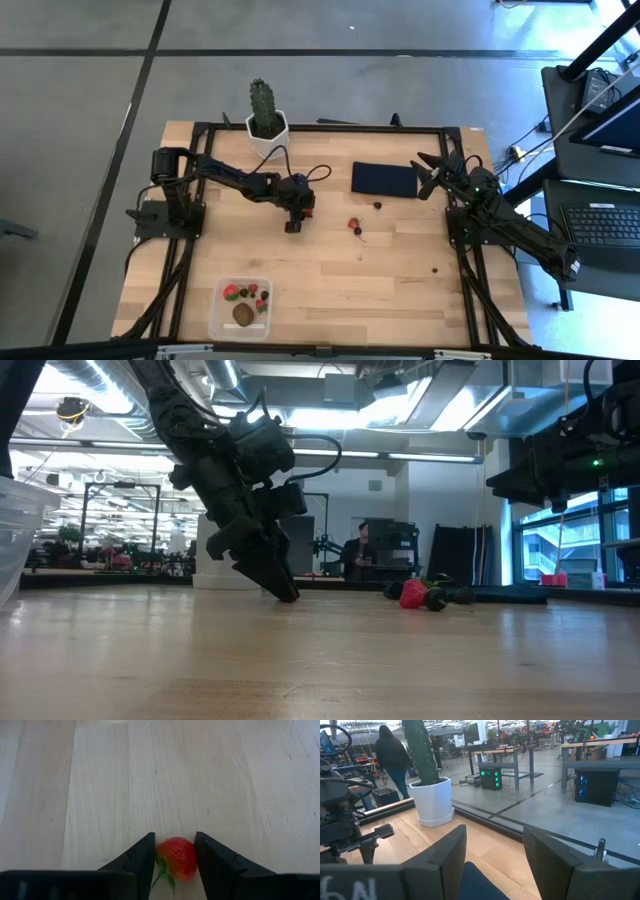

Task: Pick and placing Produce into tupperware
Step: Put the strawberry in the transparent bin

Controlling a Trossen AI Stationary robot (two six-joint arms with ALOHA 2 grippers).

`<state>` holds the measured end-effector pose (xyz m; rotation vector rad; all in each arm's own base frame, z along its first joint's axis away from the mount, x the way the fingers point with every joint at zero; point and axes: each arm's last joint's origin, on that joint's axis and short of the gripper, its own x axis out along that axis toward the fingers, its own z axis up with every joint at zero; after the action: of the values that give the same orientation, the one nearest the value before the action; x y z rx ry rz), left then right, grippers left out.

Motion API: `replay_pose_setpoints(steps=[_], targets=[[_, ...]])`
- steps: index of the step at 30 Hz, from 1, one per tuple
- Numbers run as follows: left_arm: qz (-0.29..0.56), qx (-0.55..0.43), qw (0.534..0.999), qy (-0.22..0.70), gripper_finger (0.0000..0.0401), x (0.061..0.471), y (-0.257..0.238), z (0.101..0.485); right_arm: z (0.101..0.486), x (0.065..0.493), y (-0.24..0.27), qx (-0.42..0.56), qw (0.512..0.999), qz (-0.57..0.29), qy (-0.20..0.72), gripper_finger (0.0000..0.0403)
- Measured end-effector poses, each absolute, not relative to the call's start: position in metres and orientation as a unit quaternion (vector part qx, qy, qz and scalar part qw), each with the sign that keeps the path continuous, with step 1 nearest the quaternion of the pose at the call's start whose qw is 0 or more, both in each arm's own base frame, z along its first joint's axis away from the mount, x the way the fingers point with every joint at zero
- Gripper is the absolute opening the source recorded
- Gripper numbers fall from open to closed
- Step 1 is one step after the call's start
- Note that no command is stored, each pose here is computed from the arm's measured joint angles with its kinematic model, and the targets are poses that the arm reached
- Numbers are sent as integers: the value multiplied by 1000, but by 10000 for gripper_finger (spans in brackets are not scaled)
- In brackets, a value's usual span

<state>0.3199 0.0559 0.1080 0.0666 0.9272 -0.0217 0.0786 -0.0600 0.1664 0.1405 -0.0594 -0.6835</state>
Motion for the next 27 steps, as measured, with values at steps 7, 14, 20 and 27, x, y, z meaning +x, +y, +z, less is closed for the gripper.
replay_pose_setpoints(steps=[7,14,20,27], targets=[[-9,33,894,447,105,320,56,108,167,79,-60,69,939,-335,-29,198],[-8,16,897,441,117,319,51,116,166,79,-60,69,939,-335,-29,198],[-56,-14,911,409,97,308,35,156,167,79,-60,69,939,-335,-29,198],[-148,-64,919,360,89,284,-1,211,167,79,-60,71,939,-334,-30,198]])
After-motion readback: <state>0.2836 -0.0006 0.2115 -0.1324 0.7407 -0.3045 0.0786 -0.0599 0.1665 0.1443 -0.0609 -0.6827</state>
